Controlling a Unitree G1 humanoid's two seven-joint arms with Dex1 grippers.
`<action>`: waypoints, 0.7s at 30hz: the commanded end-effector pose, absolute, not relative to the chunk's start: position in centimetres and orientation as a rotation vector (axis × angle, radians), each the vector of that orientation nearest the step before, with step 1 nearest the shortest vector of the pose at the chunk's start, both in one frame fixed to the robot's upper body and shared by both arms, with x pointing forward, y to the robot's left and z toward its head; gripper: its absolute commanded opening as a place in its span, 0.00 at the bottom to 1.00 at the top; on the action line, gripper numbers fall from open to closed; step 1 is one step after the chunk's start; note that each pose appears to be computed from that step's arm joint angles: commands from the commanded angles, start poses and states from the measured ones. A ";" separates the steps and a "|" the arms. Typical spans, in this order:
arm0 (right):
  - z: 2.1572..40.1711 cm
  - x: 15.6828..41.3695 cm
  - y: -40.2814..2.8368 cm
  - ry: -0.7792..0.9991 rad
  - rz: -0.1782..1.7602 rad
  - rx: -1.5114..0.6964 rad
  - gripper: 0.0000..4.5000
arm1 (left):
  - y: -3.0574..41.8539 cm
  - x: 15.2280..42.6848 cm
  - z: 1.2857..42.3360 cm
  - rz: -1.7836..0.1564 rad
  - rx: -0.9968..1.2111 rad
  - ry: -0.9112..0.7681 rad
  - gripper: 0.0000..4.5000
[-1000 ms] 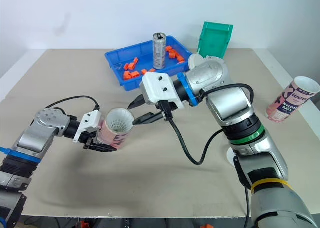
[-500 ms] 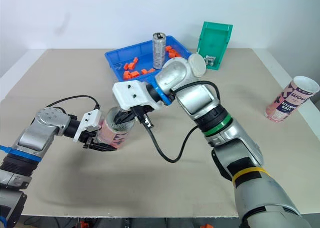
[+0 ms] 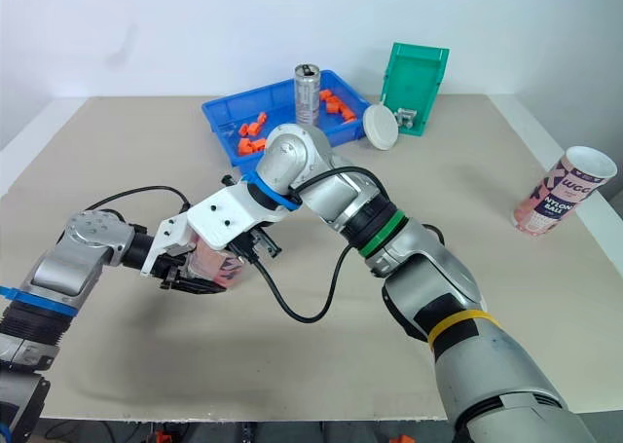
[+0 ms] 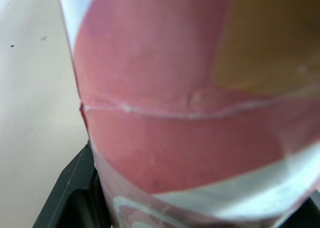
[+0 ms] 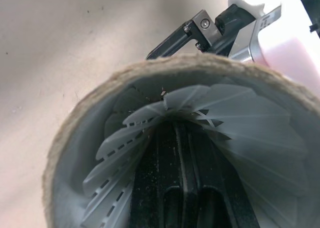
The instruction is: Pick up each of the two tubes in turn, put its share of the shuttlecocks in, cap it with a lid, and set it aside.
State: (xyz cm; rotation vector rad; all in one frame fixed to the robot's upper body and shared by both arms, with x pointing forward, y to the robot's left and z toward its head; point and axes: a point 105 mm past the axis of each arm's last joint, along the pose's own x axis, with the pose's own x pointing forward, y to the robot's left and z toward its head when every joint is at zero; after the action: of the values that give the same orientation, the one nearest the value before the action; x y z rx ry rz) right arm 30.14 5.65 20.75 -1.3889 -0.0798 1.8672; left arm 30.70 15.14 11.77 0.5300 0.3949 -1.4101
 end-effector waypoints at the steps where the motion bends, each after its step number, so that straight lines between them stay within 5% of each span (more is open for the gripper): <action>1: 24.8 29.4 5.7 -0.152 1.911 -1.223 0.01 | 14.0 30.3 11.2 -1.445 0.534 0.384 0.62; 10: 30.0 30.6 -1.2 -0.115 1.817 -1.008 0.01 | 14.1 30.5 11.0 -1.434 0.510 0.365 0.62; 21: 26.9 30.6 -12.4 0.099 1.518 -0.999 0.01 | 11.0 31.1 14.2 -1.413 0.342 0.096 0.62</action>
State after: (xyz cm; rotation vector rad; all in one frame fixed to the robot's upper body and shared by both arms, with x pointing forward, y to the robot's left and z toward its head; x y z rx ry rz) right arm 31.47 -11.44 25.31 -0.9684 0.1456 1.5683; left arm 30.95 11.51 12.00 0.3455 0.2112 -1.4242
